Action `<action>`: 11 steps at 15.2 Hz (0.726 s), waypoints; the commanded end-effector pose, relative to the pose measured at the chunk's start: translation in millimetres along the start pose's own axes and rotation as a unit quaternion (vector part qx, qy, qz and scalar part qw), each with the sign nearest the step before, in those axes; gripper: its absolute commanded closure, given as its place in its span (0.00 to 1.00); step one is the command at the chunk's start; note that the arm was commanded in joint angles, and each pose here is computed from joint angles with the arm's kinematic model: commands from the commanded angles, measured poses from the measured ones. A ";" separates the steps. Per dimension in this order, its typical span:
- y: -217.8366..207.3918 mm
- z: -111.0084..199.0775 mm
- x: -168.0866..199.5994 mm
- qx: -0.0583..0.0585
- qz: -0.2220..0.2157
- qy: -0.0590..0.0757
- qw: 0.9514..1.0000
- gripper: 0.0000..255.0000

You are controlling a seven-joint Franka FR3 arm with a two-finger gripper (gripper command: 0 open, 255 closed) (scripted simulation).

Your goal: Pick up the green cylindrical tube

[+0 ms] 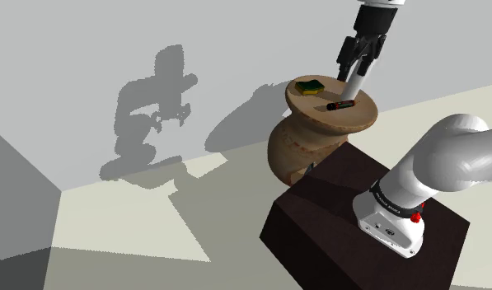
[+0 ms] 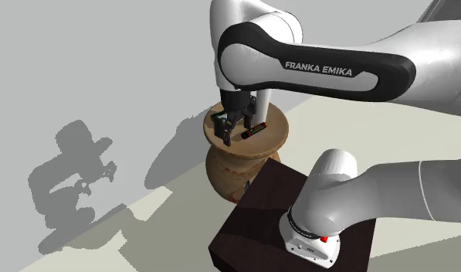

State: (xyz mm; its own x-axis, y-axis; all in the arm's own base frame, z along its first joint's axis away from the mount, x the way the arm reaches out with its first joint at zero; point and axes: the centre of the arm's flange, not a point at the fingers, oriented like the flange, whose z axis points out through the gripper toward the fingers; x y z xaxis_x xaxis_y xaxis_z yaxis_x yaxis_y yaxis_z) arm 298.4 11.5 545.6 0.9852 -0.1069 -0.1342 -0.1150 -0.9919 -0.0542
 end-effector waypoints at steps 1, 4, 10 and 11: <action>0.0 0.0 0.0 0.000 0.000 0.000 1.000 0.00; 28.5 21.6 -11.7 -0.012 -0.071 0.008 0.997 0.00; 90.3 63.1 -21.3 -0.036 -0.211 0.025 0.976 0.00; 100.9 69.8 -21.0 -0.039 -0.235 0.027 0.971 0.00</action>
State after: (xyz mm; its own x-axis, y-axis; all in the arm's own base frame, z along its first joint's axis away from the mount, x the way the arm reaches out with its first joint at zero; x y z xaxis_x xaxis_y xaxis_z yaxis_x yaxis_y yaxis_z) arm 261.2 -69.8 482.8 0.9508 0.3024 -0.0670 0.3012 -0.9532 -0.0269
